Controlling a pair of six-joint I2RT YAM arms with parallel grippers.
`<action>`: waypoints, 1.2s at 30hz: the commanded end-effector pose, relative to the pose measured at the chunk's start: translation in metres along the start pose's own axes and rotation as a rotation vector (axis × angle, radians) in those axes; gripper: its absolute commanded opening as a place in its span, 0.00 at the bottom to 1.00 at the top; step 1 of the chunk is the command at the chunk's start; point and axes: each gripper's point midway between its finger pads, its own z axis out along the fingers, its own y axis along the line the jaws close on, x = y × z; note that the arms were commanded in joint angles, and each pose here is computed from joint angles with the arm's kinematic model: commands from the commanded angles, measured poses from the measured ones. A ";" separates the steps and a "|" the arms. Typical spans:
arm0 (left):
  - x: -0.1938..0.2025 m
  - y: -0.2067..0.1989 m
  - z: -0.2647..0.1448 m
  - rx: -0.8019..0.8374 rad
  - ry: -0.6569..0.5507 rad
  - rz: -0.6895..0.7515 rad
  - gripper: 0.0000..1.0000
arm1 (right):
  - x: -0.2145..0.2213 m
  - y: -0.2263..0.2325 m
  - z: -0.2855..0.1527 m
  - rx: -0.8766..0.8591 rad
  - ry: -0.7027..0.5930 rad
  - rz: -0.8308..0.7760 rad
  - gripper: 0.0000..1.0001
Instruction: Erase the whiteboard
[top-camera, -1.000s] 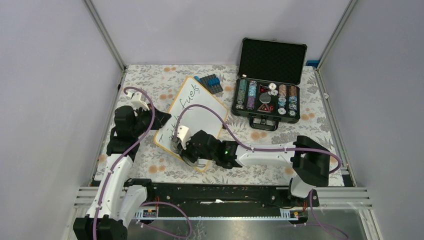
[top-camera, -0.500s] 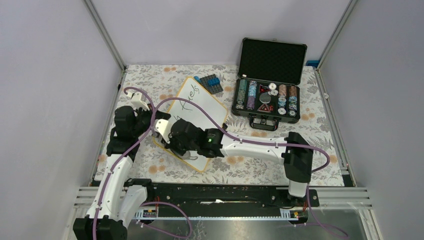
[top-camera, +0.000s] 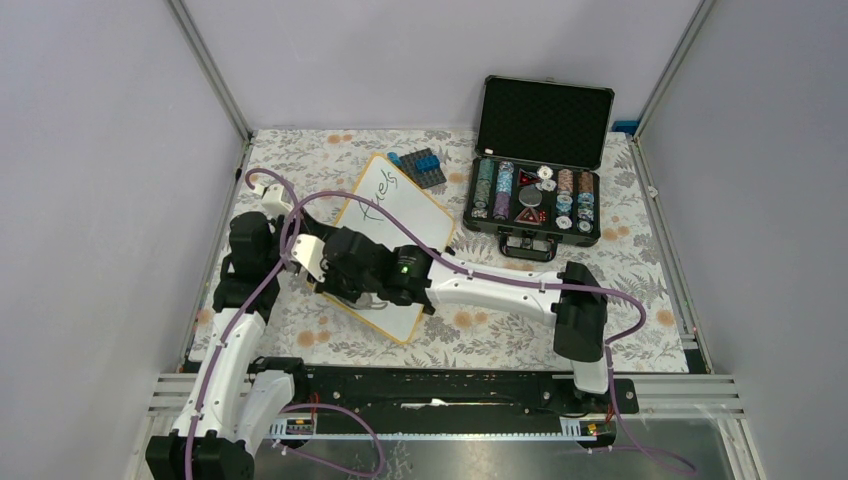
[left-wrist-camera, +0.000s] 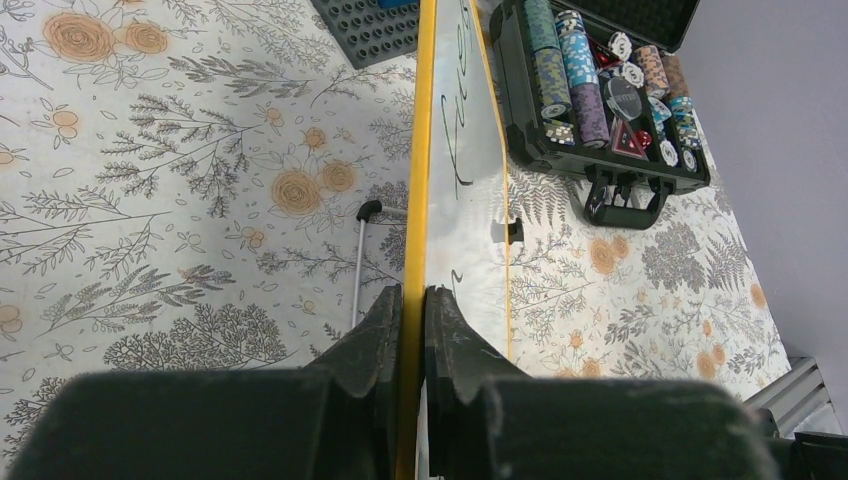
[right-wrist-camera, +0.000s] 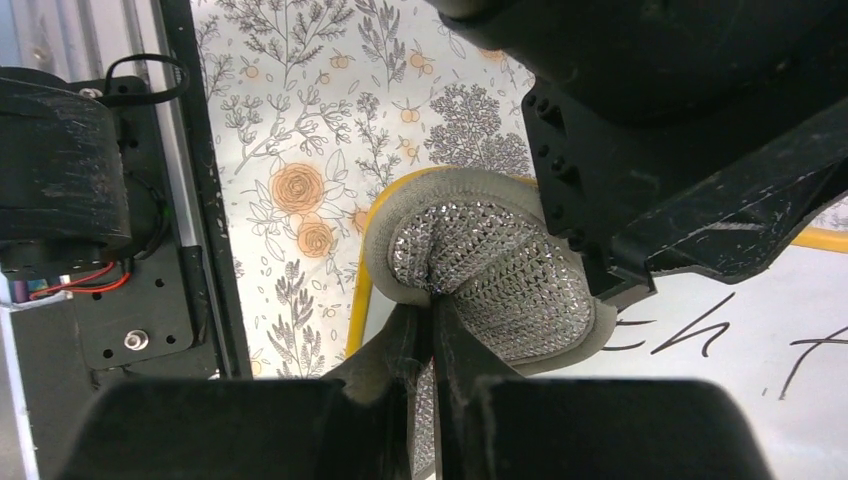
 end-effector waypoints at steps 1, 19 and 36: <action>0.008 -0.028 -0.004 0.110 0.042 0.000 0.00 | -0.056 -0.027 0.014 0.139 -0.189 -0.058 0.00; 0.010 -0.028 -0.003 0.120 0.053 0.007 0.00 | 0.096 -0.090 0.015 0.255 -0.003 0.183 0.00; 0.009 -0.027 -0.003 0.111 0.048 0.004 0.00 | 0.046 -0.013 0.020 0.151 0.013 -0.098 0.00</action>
